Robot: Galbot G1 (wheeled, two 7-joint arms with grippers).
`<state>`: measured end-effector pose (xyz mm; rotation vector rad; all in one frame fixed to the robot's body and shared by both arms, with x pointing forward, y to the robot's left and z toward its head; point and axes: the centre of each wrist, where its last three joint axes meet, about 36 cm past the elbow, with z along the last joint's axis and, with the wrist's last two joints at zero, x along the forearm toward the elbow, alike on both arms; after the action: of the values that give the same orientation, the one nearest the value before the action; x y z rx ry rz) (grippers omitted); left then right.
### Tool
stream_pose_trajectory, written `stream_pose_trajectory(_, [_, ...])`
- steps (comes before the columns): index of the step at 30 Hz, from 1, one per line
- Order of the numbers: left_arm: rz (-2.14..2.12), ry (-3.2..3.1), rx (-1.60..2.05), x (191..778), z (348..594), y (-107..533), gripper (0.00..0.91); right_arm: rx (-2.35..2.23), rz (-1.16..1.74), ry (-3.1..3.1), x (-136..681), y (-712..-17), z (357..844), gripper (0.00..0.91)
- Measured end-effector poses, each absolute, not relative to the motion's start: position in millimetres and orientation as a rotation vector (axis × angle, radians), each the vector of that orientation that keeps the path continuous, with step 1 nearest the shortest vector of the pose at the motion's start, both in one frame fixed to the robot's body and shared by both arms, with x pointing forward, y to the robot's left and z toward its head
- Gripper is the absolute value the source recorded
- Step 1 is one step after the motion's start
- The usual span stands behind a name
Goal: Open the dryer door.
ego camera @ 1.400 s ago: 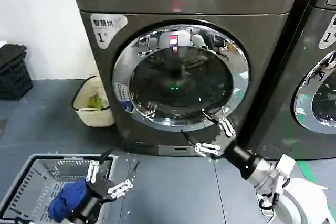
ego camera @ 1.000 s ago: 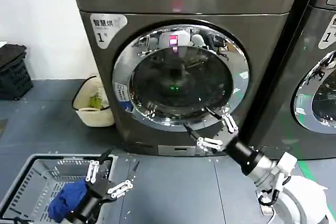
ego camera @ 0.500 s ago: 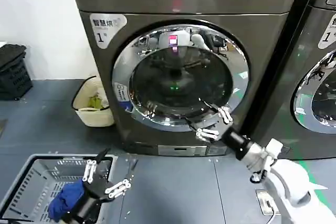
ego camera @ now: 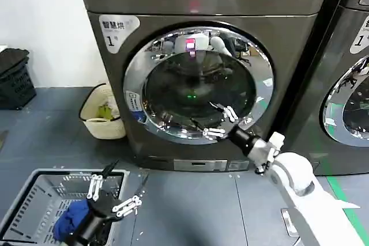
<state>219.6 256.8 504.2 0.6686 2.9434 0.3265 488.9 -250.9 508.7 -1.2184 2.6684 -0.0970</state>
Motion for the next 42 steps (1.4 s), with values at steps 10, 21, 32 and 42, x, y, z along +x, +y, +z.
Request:
stream_pose_trajectory(10, [0.325, 2.939, 0.671, 218.9, 503.3, 256.2, 0.907, -1.284, -0.107, 2.659, 511.8, -231.8, 503.5, 0.907])
stream_pose_trajectory(21, [0.330, 2.939, 0.656, 219.2, 503.1, 259.1, 0.907, -1.345, -0.134, 2.636, 531.2, -202.2, 502.6, 0.907])
stream_pose_trajectory(32, [0.330, 2.935, 0.650, 217.7, 506.1, 259.0, 0.907, -1.392, -0.140, 2.608, 552.1, -171.4, 505.3, 0.907])
stream_pose_trajectory(42, [0.338, 2.940, 0.626, 215.0, 507.2, 262.4, 0.907, -1.437, -0.133, 2.573, 566.4, -141.4, 510.1, 0.907])
